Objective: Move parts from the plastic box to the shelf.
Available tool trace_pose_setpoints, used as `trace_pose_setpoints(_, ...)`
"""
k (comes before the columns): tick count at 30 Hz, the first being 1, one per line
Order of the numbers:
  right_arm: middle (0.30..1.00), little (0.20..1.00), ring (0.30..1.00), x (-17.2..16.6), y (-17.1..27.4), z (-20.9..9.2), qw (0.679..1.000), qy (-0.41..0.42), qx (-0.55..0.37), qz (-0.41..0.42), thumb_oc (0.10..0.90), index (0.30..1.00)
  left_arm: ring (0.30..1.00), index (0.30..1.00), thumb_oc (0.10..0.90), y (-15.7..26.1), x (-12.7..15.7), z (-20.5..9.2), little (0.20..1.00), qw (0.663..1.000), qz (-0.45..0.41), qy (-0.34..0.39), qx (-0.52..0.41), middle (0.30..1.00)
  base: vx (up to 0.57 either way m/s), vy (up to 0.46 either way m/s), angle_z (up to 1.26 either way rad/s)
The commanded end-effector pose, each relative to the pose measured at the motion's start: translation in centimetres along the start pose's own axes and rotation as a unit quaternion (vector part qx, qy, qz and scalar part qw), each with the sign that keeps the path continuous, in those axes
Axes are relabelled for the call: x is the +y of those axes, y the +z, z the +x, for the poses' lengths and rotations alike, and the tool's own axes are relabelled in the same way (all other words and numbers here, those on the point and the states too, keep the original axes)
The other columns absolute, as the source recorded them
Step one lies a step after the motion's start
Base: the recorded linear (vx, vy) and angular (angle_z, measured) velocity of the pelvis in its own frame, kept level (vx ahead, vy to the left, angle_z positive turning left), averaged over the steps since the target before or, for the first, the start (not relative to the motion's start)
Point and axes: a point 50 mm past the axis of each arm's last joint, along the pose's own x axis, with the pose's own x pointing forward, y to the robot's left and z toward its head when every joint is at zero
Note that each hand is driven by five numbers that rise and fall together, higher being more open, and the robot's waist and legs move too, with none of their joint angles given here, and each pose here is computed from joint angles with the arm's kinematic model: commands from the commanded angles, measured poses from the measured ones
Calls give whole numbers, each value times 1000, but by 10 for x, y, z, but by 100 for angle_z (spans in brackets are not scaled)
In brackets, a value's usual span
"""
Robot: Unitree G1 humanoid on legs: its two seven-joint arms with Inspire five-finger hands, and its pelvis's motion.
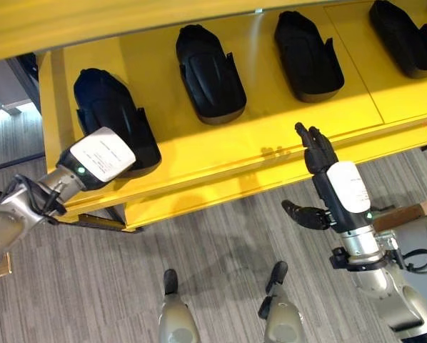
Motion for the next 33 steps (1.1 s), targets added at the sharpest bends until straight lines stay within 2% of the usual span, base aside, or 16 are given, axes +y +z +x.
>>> trace_pose_setpoints(1, 1000, 1000, 1000, -47, 22, 19, 988, -111, -94, -45, 900, 1000, 300, 300, 400, -40, -11, -29, 300, 992, 83, -89, 21, 300, -6, 34, 2)
trace_pose_setpoints(14, 1000, 1000, 1000, -54, 22, 20, 986, -117, -98, -65, 900, 1000, 300, 300, 400, -43, -6, -22, 300, 992, 96, -85, 9, 300, 1, 20, 2)
trace_pose_setpoints(15, 1000, 1000, 1000, -54, 22, 21, 986, -116, -98, -65, 900, 1000, 511, 511, 551, -44, -6, -22, 511, 992, 96, -85, 10, 511, 0, 0, 0)
trace_pose_setpoints(16, 1000, 1000, 1000, -54, 22, 21, 986, -116, -98, -65, 900, 1000, 890, 890, 822, -44, -6, -22, 890, 992, 96, -85, 11, 890, 0, 0, 0)
trace_pose_setpoints(17, 1000, 1000, 1000, -54, 22, 22, 986, -116, -98, -66, 900, 1000, 1000, 1000, 900, -44, -6, -21, 1000, 992, 97, -85, 12, 1000, 0, 0, 0)
trace_pose_setpoints(33, 1000, 1000, 1000, -55, 22, 24, 987, -113, -92, -65, 900, 1000, 1000, 1000, 900, -50, -18, -32, 1000, 988, 88, -115, 53, 1000, 2, -2, -2)
